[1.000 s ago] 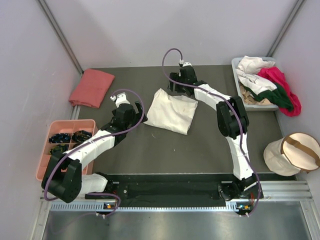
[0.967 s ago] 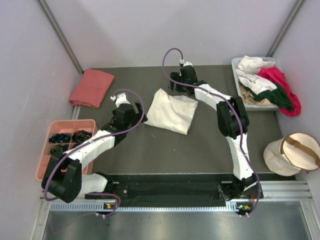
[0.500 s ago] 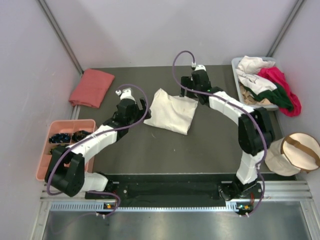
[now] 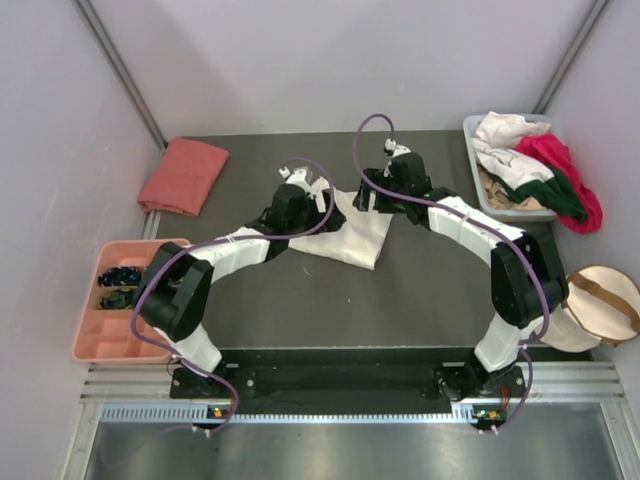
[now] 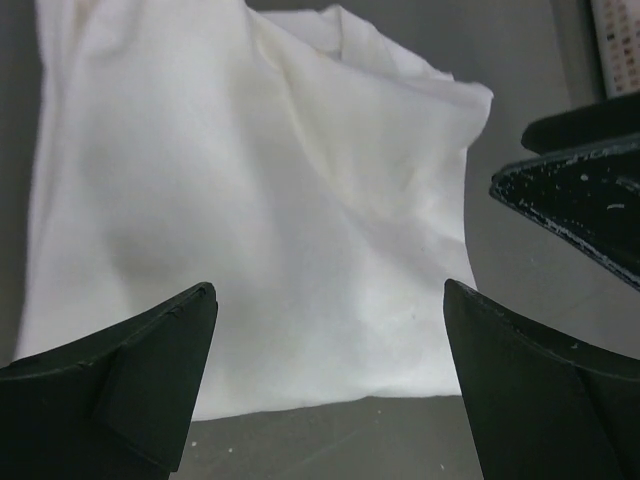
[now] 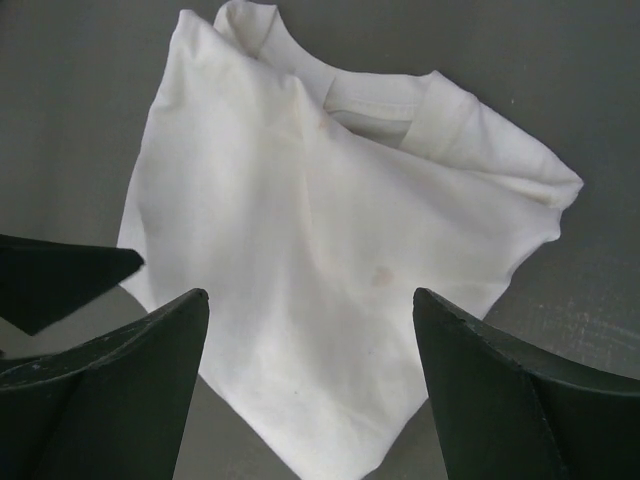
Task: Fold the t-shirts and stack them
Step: Smooth out wrinkles on the folded tshirt
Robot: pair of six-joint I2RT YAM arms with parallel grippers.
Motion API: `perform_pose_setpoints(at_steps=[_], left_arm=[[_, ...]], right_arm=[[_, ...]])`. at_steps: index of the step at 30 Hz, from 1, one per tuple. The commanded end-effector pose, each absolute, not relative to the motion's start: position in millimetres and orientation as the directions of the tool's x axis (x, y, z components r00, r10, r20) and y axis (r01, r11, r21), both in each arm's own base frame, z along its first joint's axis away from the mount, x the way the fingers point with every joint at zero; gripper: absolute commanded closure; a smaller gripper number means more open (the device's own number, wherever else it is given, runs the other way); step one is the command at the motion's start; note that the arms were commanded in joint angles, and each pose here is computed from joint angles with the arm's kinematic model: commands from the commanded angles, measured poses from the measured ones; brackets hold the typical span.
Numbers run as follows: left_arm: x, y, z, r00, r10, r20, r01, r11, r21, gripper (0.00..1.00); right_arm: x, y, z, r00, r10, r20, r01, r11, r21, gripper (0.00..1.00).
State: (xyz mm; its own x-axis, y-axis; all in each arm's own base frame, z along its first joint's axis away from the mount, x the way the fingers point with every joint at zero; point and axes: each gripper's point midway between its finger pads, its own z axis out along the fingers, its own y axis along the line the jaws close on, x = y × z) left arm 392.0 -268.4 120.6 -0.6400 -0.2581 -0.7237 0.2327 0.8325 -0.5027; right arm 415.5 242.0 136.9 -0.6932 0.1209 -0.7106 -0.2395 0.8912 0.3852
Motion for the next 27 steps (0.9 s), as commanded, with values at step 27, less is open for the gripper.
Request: perform_pose_setpoints(at_steps=[27], left_arm=[[363,-261,34,-0.727,-0.247,-0.64,0.153,0.851,-0.502,0.01]], right_arm=[[456,239,60,-0.758,0.152,-0.634,-0.125,0.921,0.37,0.17]])
